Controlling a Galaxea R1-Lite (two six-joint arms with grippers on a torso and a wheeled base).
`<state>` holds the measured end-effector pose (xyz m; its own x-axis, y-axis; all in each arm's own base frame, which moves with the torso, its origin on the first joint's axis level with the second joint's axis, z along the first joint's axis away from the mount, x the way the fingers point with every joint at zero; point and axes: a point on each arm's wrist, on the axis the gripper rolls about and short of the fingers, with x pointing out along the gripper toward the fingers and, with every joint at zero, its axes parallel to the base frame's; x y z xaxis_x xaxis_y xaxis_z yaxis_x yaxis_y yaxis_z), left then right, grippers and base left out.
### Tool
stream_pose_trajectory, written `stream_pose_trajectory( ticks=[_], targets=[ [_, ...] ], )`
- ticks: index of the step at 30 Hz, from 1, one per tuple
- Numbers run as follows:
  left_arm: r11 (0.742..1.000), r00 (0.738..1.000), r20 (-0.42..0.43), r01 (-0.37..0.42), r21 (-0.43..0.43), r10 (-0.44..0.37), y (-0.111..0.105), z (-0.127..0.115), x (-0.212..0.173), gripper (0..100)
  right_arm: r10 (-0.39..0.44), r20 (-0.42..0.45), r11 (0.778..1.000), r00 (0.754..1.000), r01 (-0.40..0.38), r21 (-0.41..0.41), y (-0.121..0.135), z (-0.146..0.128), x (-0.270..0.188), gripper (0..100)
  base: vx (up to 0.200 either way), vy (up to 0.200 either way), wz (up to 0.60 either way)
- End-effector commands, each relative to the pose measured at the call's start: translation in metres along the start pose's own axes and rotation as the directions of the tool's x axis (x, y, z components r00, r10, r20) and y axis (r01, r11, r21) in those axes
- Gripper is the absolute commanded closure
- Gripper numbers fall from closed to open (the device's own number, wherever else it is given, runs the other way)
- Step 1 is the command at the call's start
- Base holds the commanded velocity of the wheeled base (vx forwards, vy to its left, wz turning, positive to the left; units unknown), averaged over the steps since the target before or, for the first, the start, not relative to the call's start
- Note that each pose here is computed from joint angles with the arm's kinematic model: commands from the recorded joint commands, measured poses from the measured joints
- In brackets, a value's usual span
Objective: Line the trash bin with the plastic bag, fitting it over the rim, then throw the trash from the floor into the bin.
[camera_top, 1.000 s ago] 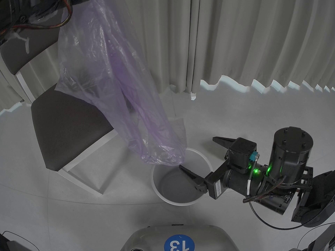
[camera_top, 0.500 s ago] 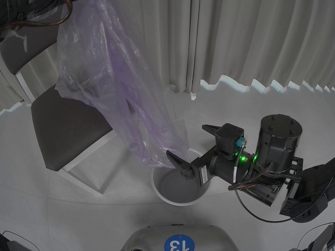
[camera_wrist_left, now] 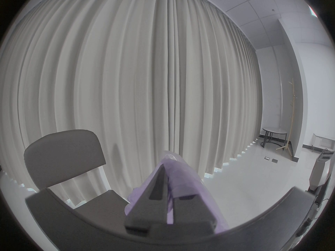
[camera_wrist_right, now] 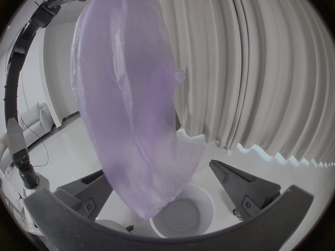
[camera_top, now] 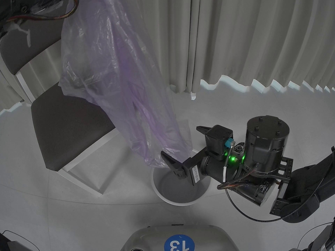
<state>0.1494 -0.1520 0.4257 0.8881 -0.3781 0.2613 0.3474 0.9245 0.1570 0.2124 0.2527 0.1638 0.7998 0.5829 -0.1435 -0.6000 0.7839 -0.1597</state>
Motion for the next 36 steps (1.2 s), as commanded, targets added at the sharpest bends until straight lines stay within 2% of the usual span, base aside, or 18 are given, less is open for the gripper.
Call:
stream_pose_trajectory(
  ticks=[1, 12, 16, 29, 30, 36],
  targets=[
    [1.000, 1.000, -0.003, 0.001, 0.002, -0.001, -0.0011, -0.0009, 0.0015, 100, -0.001, 0.002, 1.000, 1.000, 0.001, 0.000, 0.0011, 0.0002, 0.0035, 0, 0.000, 0.000, 0.00],
    [1.000, 1.000, -0.003, 0.000, 0.004, 0.000, -0.0006, -0.0007, 0.0006, 100, -0.006, -0.007, 1.000, 1.000, 0.006, -0.005, -0.0001, -0.0002, -0.0009, 0, 0.000, 0.000, 0.00],
    [1.000, 1.000, -0.003, 0.000, 0.004, 0.000, -0.0006, -0.0007, 0.0006, 100, -0.043, -0.007, 0.999, 0.999, 0.043, -0.016, -0.0024, 0.0020, -0.0055, 0, 0.000, 0.000, 0.00],
    [1.000, 1.000, -0.002, -0.001, 0.005, 0.001, 0.0000, -0.0002, -0.0003, 100, -0.048, -0.019, 0.999, 0.999, 0.047, -0.024, -0.0031, -0.0016, -0.0035, 0, 0.000, 0.000, 0.00],
    [1.000, 1.000, -0.002, -0.001, 0.003, 0.001, 0.0000, -0.0002, -0.0003, 100, -0.048, -0.019, 0.999, 0.999, 0.047, -0.024, -0.0031, -0.0016, -0.0035, 100, 0.000, 0.000, 0.00],
    [1.000, 1.000, -0.003, 0.000, 0.005, 0.000, 0.0000, -0.0006, -0.0007, 100, -0.051, -0.015, 0.998, 0.999, 0.051, -0.024, -0.0041, -0.0004, -0.0048, 100, 0.000, 0.000, 0.00]
  ],
)
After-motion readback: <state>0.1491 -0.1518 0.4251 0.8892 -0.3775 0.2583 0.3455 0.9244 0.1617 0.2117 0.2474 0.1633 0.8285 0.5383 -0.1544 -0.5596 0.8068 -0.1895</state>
